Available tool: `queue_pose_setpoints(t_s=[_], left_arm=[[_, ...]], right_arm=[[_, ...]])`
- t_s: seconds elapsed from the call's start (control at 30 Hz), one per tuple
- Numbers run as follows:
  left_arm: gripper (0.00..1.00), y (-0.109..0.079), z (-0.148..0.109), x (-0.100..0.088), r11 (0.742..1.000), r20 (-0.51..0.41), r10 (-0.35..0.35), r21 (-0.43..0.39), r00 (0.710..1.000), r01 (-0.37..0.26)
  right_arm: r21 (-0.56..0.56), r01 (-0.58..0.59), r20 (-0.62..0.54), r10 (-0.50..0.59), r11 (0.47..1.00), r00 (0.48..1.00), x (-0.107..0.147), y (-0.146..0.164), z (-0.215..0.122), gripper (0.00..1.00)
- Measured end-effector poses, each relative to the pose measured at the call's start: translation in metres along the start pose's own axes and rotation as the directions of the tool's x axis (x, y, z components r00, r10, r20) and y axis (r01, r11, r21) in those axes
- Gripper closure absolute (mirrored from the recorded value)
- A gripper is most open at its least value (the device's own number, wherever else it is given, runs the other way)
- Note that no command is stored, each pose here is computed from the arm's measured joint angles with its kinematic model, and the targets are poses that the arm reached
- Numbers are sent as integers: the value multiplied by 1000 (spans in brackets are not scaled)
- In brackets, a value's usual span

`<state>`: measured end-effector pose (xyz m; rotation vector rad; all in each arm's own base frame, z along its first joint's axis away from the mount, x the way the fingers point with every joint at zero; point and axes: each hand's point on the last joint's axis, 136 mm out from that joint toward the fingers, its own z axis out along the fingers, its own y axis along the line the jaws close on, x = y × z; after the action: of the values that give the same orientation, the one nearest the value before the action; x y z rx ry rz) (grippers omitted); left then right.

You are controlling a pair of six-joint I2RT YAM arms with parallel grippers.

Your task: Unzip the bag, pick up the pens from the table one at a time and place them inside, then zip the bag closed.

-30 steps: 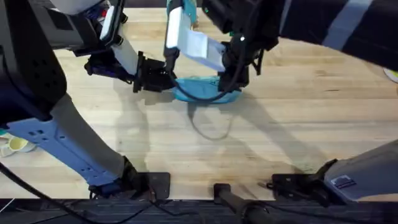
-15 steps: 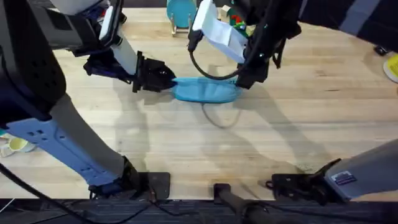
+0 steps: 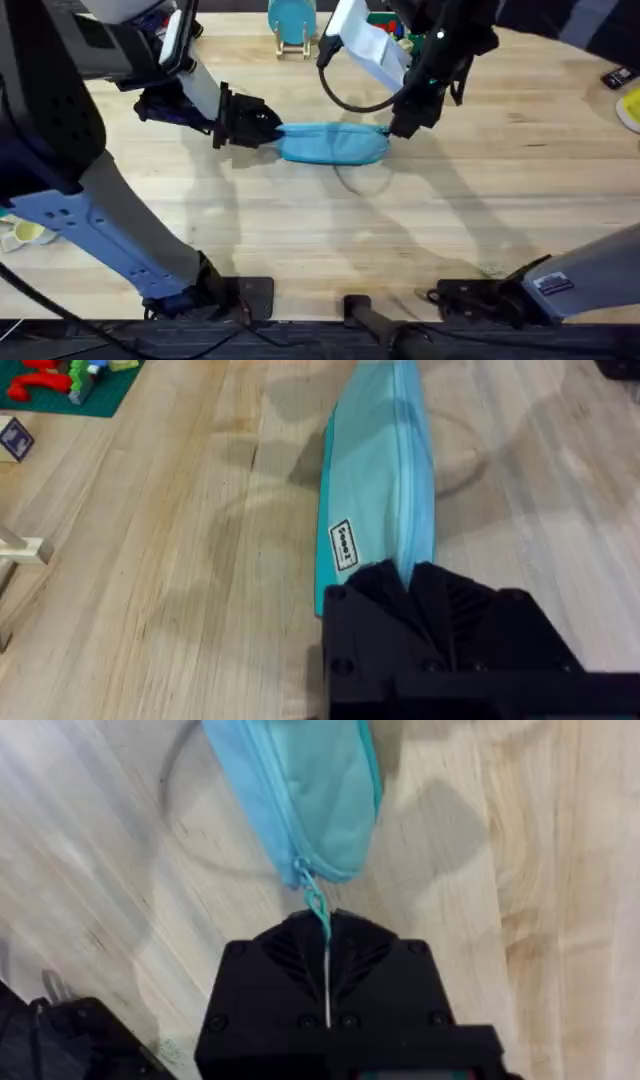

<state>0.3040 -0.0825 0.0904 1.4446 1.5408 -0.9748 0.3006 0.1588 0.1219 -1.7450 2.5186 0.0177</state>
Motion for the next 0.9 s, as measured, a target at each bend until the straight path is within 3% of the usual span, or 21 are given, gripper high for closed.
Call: queue_pose_setpoints(t_s=[0.5, 0.9], left_arm=[[959, 0, 0, 0, 1000, 0, 0, -1, 1000, 0], [959, 0, 0, 0, 1000, 0, -1, -1, 1000, 1]], right_arm=[[-86, -71, -52, 67, 994, 996, 9, 3, 20, 970], [-156, -264, -60, 258, 952, 964, 31, -15, 31, 969]])
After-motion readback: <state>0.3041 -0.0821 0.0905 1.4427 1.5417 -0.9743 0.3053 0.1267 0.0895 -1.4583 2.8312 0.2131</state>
